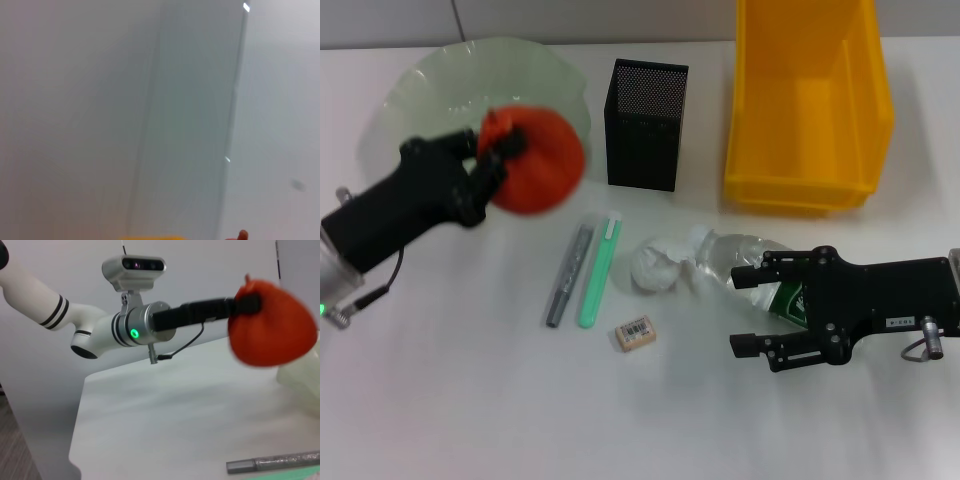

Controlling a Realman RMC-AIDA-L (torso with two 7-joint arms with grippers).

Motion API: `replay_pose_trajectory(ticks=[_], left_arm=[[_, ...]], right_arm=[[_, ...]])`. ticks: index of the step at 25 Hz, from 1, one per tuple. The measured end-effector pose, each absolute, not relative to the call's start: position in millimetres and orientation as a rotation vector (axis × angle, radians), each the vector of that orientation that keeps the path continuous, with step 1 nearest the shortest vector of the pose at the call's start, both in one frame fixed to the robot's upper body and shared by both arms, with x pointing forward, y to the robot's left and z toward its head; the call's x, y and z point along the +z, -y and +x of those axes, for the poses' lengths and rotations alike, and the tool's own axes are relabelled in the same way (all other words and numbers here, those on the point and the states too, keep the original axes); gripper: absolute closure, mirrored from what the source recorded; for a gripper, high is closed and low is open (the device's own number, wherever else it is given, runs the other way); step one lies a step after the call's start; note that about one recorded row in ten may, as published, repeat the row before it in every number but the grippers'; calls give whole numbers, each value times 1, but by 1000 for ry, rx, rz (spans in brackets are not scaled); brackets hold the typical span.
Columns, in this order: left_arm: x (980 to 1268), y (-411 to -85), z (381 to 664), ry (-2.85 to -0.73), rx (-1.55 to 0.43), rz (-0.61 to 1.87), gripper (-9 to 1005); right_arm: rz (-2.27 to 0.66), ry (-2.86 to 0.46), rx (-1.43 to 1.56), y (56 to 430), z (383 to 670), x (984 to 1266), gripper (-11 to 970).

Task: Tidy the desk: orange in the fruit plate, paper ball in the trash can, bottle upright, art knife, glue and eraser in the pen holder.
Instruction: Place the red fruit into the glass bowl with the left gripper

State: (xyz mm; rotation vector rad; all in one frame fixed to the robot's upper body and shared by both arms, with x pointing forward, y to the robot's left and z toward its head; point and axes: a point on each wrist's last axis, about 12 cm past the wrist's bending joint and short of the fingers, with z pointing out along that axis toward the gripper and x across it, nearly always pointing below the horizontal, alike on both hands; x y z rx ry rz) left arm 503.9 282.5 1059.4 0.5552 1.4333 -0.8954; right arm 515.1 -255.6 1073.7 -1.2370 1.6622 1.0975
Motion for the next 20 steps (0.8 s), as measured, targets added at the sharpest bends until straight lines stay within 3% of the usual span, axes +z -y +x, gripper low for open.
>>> replay_pose_trajectory(ticks=[7, 20], left_arm=[[1058, -276, 539, -1472, -725, 394, 940], [1049, -262, 578, -1617, -524, 349, 939]], right_arm=[[-1219, -1677, 1093, 257, 514, 1072, 164], [-1186, -1708, 1077, 261, 512, 1068, 165]])
